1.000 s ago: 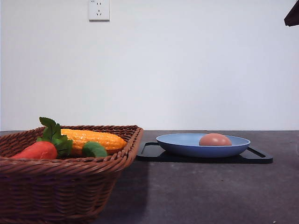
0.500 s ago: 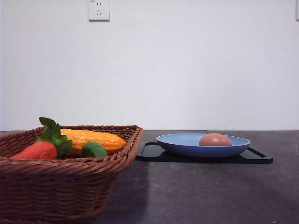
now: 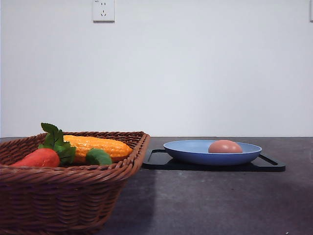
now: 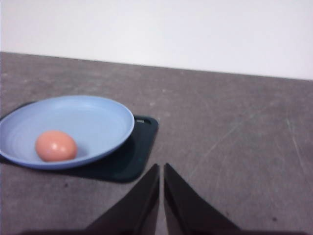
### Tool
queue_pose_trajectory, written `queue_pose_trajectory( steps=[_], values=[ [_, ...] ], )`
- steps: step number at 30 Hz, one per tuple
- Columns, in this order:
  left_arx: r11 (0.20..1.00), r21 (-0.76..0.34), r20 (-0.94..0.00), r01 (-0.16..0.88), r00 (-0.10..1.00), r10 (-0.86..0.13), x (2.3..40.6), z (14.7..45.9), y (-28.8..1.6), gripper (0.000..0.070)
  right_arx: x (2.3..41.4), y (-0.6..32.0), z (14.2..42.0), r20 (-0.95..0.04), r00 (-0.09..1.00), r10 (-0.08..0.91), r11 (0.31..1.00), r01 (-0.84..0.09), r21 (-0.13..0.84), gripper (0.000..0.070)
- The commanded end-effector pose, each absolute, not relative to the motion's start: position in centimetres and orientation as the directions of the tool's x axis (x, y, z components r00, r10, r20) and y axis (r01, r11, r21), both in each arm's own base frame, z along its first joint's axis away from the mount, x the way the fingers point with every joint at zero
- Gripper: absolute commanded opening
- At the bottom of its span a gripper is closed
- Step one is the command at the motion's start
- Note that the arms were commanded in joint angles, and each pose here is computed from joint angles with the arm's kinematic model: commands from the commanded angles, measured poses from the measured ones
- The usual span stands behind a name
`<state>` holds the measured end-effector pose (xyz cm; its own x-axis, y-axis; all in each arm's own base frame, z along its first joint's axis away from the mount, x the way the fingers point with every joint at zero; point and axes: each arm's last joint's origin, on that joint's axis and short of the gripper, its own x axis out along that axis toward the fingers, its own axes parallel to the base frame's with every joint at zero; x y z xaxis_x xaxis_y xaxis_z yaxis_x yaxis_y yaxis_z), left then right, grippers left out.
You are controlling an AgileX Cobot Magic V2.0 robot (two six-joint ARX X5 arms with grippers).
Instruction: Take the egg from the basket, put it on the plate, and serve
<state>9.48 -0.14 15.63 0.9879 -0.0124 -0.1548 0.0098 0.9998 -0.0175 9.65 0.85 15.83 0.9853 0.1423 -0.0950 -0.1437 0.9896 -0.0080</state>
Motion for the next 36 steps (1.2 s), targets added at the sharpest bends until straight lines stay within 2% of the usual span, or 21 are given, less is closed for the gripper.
queue_pose_trajectory(
  steps=[1,7,36],
  values=[
    [1.0,-0.022,-0.182,0.007,0.983,-0.011,9.57,14.83,-0.12,0.0,9.64,0.86,15.54,-0.106,0.984,0.144,0.99,-0.144,0.008,0.0],
    [1.0,-0.022,-0.182,0.007,0.983,-0.011,9.57,14.83,-0.12,0.0,9.55,0.84,14.91,-0.171,0.975,0.141,0.99,-0.141,0.014,0.0],
    [1.0,-0.022,-0.182,0.007,0.983,-0.011,9.57,14.83,-0.12,0.0,9.58,0.83,15.12,-0.151,0.979,0.139,0.99,-0.138,0.011,0.0]
  ],
)
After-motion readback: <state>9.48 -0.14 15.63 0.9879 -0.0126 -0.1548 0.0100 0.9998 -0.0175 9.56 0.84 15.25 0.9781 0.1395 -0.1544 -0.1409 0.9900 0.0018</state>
